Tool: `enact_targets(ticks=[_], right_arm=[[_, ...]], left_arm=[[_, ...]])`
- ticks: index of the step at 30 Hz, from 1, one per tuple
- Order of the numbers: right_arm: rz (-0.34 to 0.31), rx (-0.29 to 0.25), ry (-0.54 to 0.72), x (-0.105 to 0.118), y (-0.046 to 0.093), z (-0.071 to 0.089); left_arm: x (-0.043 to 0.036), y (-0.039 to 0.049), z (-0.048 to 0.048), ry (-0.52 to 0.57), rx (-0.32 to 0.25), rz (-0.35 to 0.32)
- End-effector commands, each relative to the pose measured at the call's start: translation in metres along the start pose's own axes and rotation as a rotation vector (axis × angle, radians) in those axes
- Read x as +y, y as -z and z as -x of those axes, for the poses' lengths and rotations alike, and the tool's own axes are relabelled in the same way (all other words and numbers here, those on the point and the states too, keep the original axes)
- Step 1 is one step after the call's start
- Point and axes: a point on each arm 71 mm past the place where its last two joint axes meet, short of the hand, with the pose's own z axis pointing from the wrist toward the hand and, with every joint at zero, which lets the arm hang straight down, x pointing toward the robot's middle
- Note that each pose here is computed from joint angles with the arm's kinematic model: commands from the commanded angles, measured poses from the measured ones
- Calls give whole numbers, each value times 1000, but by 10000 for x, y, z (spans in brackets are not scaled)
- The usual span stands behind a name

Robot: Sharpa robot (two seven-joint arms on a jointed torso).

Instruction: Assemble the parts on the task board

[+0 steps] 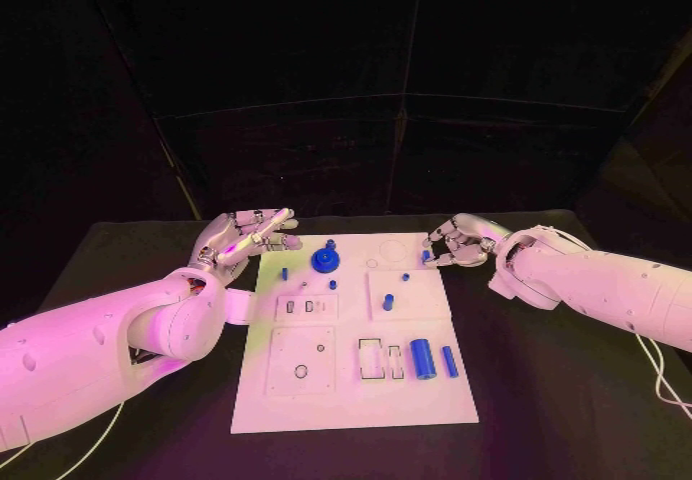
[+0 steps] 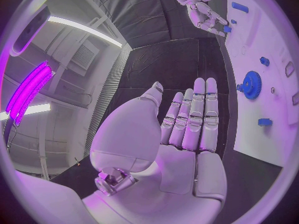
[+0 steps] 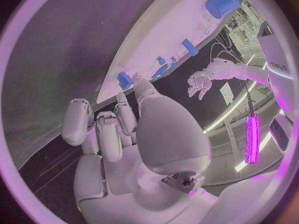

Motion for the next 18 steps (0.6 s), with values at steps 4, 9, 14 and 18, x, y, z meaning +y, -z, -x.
enact_targets(ticks=[4, 9, 14, 18], right_arm=[[-8, 17, 7, 4, -16, -33], [-10, 25, 19, 5, -23, -60], [-10, 30, 22, 12, -32, -85], [-11, 33, 22, 16, -37, -97]], left_arm=[[-13, -5, -15, -1, 13, -9], [-12, -6, -12, -1, 12, -9], [-12, -6, -7, -2, 11, -10], [-10, -8, -1, -3, 9, -9]])
